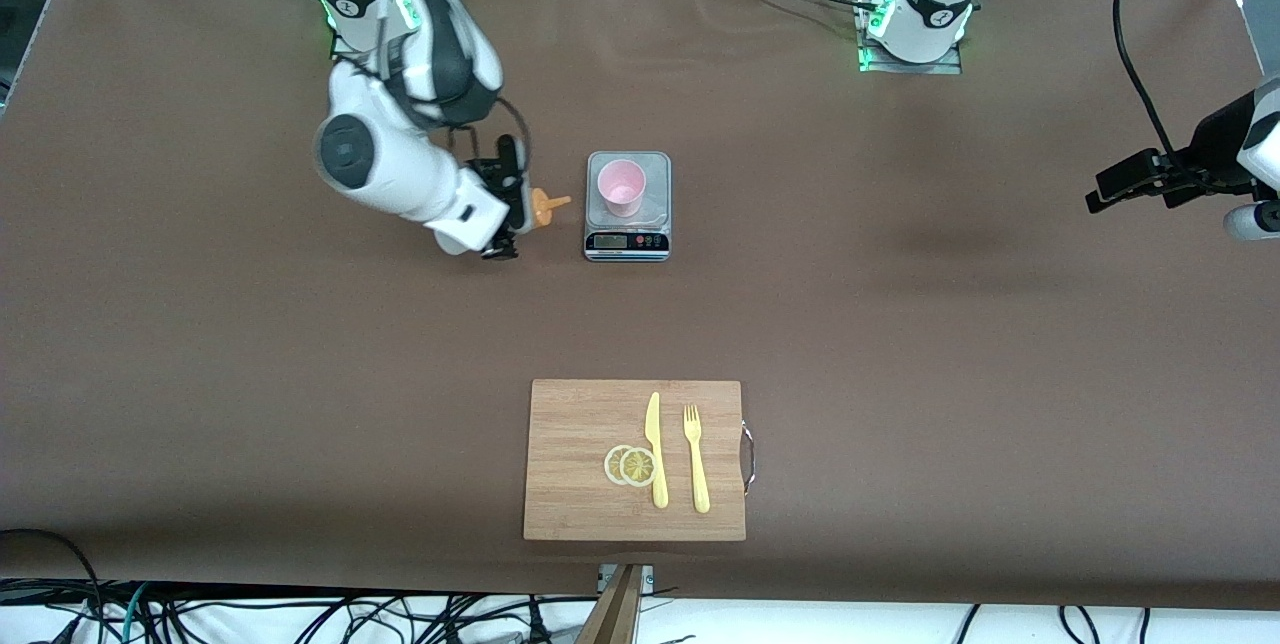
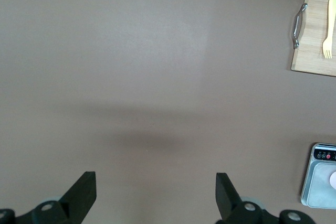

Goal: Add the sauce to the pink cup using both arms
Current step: 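Carry the bottle upright back to its starting spot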

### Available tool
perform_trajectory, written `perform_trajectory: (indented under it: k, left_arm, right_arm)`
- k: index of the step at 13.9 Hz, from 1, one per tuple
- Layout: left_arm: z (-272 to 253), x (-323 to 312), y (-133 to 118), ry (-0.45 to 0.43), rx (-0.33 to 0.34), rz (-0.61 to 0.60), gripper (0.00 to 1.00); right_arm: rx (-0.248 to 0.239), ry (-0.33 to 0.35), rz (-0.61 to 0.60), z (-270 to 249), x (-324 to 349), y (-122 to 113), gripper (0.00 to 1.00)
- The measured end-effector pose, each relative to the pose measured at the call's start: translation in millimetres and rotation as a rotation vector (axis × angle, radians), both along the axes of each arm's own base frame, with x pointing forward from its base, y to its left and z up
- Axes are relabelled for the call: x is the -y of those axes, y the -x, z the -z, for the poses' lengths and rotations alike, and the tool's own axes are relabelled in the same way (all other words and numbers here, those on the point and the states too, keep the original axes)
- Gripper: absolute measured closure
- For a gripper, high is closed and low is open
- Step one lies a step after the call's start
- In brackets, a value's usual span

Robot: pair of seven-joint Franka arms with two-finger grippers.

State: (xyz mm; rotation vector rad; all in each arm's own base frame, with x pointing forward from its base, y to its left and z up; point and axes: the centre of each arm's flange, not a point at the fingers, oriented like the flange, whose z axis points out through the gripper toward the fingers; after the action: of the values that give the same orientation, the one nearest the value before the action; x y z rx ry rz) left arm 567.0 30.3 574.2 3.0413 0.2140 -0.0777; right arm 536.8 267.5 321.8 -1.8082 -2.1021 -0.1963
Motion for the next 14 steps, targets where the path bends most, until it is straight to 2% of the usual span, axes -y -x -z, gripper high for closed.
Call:
perform_trajectory:
  k: [2,6,9,14]
  left_arm:
    - [0.0,0.0,0.0,0.000,0.000,0.000,0.00]
    - [0.0,0.0,0.0,0.000,0.000,0.000,0.00]
    - [0.1,0.0,0.0,0.000,0.000,0.000,0.00]
    - [0.0,0.0,0.0,0.000,0.000,0.000,0.00]
  right_arm:
    - [0.013,-0.136,0.005,9.4,51.3,-13.3,0.78]
    - [0.003,-0.394,-0.006,42.3,163.3,-25.0,0.78]
    - [0.002,-0.583,0.021,71.3,237.8,-20.6,0.78]
    - [-0.035,-0.812,0.116,117.9,319.4,-5.6,0.78]
